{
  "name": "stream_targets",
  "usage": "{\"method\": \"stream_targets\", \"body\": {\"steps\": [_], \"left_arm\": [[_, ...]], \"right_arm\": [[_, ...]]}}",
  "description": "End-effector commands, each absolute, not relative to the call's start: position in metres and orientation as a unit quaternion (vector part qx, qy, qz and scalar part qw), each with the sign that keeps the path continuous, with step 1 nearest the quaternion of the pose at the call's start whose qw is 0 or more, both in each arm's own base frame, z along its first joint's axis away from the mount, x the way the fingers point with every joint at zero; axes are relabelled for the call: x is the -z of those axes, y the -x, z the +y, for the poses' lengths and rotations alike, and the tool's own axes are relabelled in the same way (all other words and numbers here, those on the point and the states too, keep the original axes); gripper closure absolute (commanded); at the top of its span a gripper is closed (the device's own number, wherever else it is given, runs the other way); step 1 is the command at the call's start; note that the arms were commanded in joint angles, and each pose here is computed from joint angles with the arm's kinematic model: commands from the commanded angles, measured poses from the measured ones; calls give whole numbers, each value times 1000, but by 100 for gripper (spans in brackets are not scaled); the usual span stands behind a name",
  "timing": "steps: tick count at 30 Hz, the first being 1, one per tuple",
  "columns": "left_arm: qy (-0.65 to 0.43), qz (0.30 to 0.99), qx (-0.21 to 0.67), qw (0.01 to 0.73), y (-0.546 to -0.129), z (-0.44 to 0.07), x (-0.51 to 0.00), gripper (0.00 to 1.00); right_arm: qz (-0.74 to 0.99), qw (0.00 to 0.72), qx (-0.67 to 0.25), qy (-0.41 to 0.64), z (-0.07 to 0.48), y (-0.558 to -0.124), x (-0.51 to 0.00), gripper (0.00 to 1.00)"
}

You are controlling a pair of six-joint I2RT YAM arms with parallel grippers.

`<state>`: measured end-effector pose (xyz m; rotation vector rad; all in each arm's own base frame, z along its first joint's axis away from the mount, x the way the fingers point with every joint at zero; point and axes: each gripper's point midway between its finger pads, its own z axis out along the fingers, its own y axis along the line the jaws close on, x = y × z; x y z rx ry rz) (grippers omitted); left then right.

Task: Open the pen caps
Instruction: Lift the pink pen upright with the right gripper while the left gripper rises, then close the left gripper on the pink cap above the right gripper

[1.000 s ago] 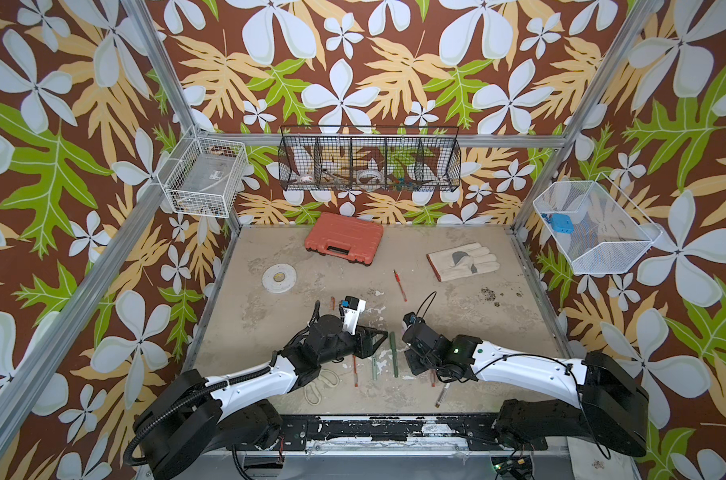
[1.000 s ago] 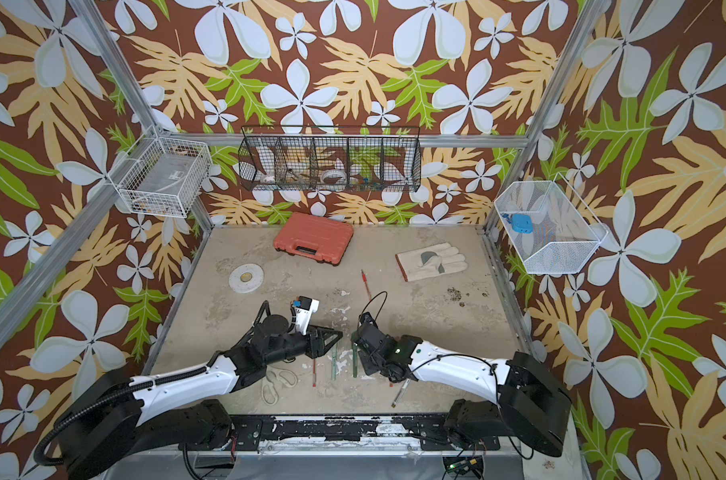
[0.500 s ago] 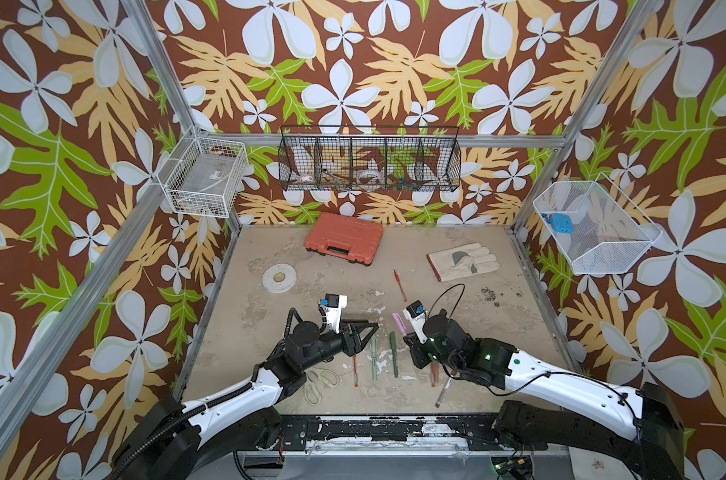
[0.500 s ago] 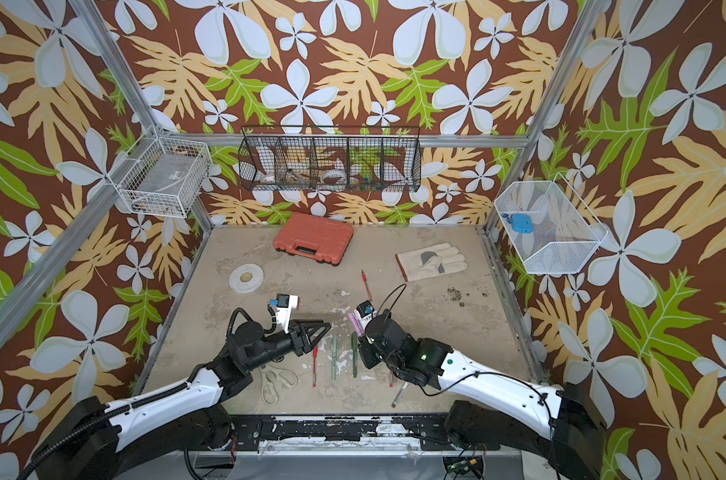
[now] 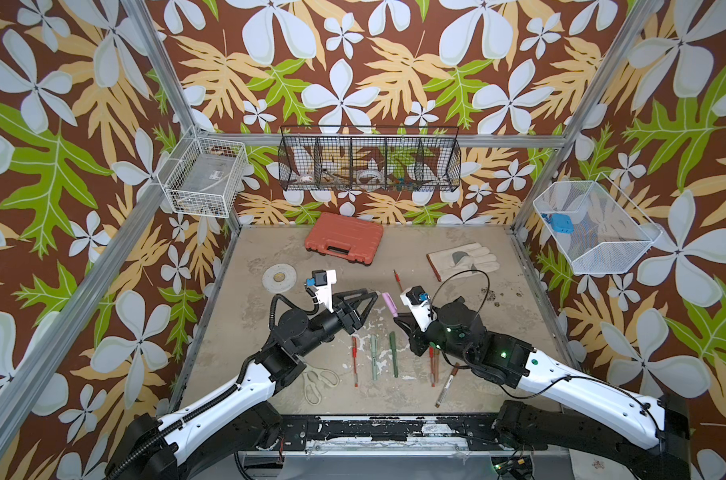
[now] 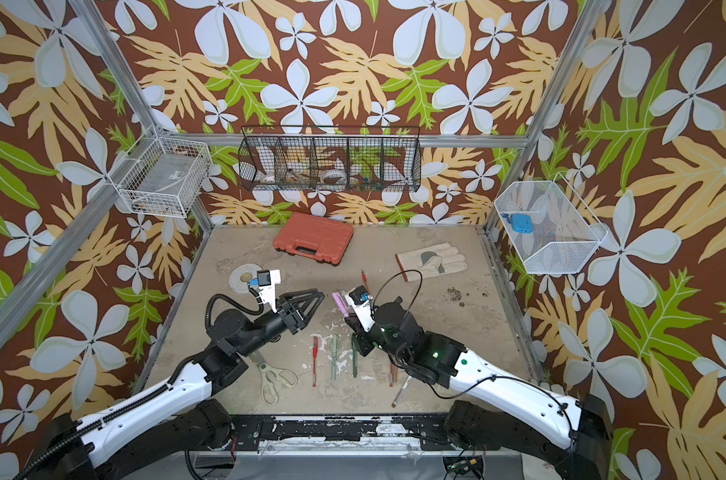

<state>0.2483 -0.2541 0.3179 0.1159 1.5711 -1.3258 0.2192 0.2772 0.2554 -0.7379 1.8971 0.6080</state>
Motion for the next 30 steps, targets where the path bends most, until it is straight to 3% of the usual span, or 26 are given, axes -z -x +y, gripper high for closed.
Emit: {"method": "stream_targets", "body": {"steps": [1, 7, 21, 30], "left_arm": [[-60, 650, 547, 525, -252, -258, -326, 44], [-116, 621, 554, 543, -236, -261, -335, 43], [-135, 629, 552, 531, -229, -263, -307, 44], [-142, 620, 571, 519, -224, -268, -311, 52]], "right_arm": [[741, 530, -266, 316, 282, -224, -288, 92], [717, 536, -304, 325, 285, -232, -292, 93], [698, 509, -349, 364, 297, -211, -268, 93], [687, 505, -362, 377, 301, -203, -267, 93]]}}
